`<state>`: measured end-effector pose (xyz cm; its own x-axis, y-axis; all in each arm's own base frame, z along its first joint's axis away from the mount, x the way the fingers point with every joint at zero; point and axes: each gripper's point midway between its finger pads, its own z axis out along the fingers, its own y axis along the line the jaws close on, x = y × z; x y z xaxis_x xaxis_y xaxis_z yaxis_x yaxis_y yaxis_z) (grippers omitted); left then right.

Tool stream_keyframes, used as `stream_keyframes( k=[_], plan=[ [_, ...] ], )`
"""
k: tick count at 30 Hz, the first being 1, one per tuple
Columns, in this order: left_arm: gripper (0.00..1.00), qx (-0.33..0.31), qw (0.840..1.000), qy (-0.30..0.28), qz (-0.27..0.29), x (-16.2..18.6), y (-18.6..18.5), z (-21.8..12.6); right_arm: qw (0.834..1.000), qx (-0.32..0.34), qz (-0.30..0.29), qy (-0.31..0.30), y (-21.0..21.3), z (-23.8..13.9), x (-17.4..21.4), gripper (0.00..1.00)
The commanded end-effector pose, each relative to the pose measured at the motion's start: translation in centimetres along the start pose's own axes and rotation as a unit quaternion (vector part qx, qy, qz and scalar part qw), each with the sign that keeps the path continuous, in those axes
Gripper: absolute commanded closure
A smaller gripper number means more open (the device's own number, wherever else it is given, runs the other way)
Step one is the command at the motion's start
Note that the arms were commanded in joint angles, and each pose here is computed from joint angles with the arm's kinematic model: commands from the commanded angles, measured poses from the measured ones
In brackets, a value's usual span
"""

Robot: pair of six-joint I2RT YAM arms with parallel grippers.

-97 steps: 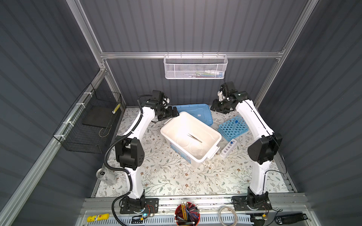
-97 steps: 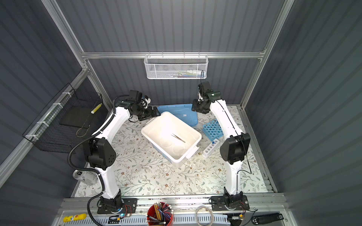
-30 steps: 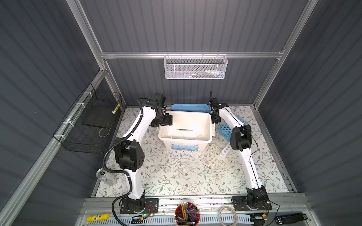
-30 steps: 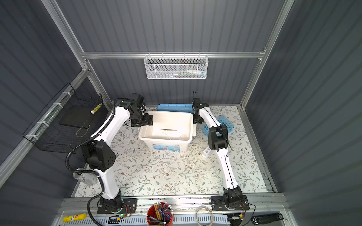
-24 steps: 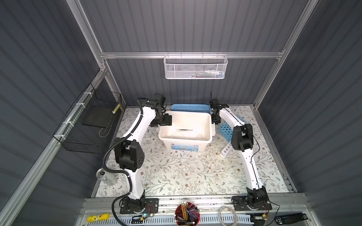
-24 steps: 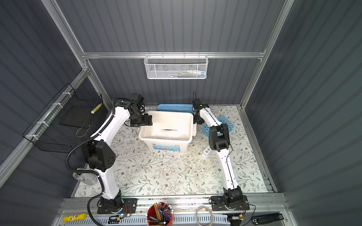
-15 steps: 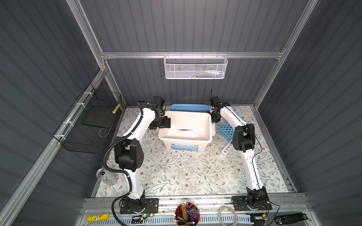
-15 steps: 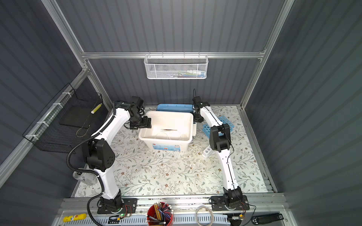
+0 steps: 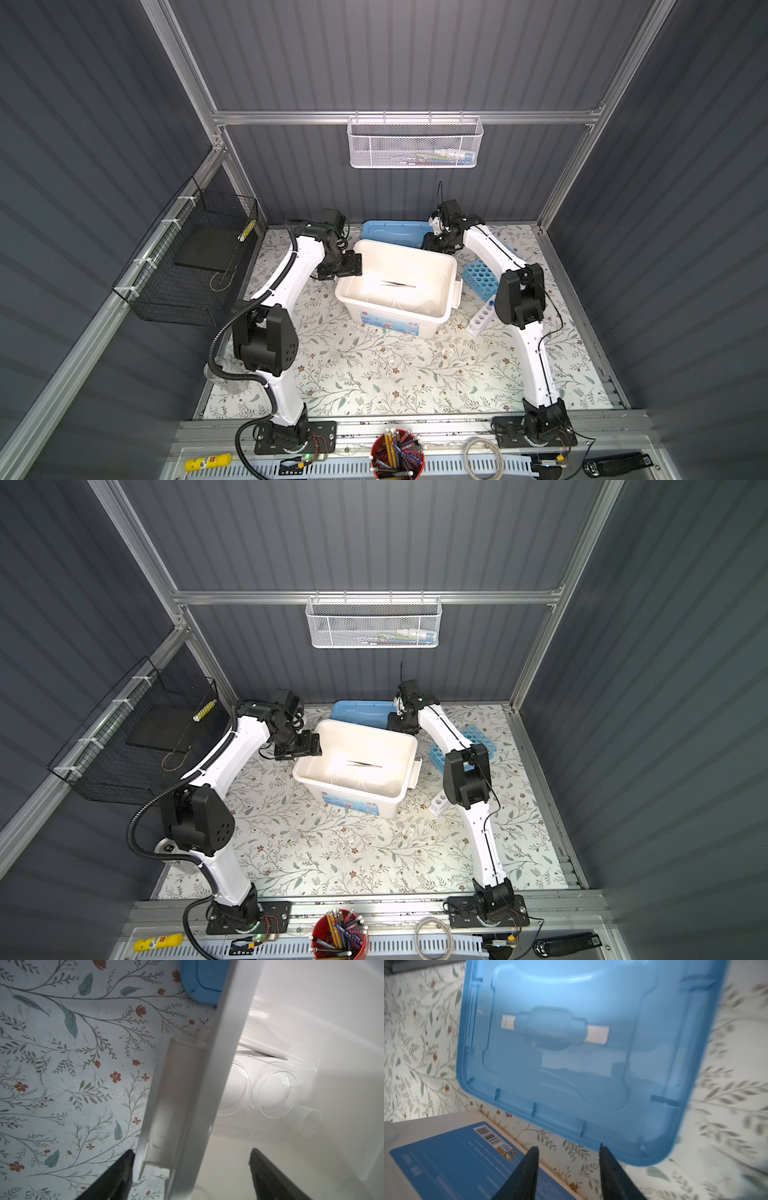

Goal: Organize the chemistry lab equipment

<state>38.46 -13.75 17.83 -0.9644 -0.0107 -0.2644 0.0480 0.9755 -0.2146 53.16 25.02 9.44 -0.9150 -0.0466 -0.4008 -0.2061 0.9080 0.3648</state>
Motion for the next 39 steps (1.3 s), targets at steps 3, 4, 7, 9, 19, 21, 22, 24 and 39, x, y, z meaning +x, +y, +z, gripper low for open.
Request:
stream_keyframes(
  k=[3,4,7,9,19,21,22,24,39],
  plan=[
    [0.14,0.019,1.000,0.001,-0.023,1.8,-0.3,-0.9,0.999,-0.015,-0.015,0.028,1.5,0.2,2.4,0.51],
    [0.14,0.019,0.999,0.002,-0.025,2.2,-0.2,-1.0,0.999,-0.018,-0.020,0.031,1.9,0.1,2.8,0.51],
    [0.14,0.017,0.999,0.004,-0.034,3.5,0.2,-1.3,0.998,-0.023,-0.031,0.044,2.8,0.4,4.1,0.51],
    [0.14,0.016,0.999,0.006,-0.042,4.4,0.4,-1.6,0.997,-0.026,-0.038,0.056,3.5,0.6,5.3,0.51],
    [0.15,0.011,0.998,-0.007,-0.067,6.8,1.2,-3.7,0.995,0.006,-0.075,0.060,4.0,-1.3,6.9,0.49],
    [0.15,0.010,0.998,-0.010,-0.067,6.8,1.2,-4.0,0.996,0.045,-0.065,0.042,2.4,-1.6,5.6,0.45],
    [0.15,0.010,0.998,-0.010,-0.067,6.8,1.2,-4.1,0.996,0.058,-0.057,0.034,1.6,-1.7,4.9,0.45],
    [0.15,0.006,0.998,-0.014,-0.064,6.3,1.1,-4.6,0.994,0.103,-0.026,0.013,-1.1,-1.8,3.1,0.45],
    [0.11,0.000,0.998,-0.056,-0.007,-3.3,-1.3,-5.8,0.983,0.179,0.044,-0.020,-10.5,2.9,-2.2,0.47]
  ],
)
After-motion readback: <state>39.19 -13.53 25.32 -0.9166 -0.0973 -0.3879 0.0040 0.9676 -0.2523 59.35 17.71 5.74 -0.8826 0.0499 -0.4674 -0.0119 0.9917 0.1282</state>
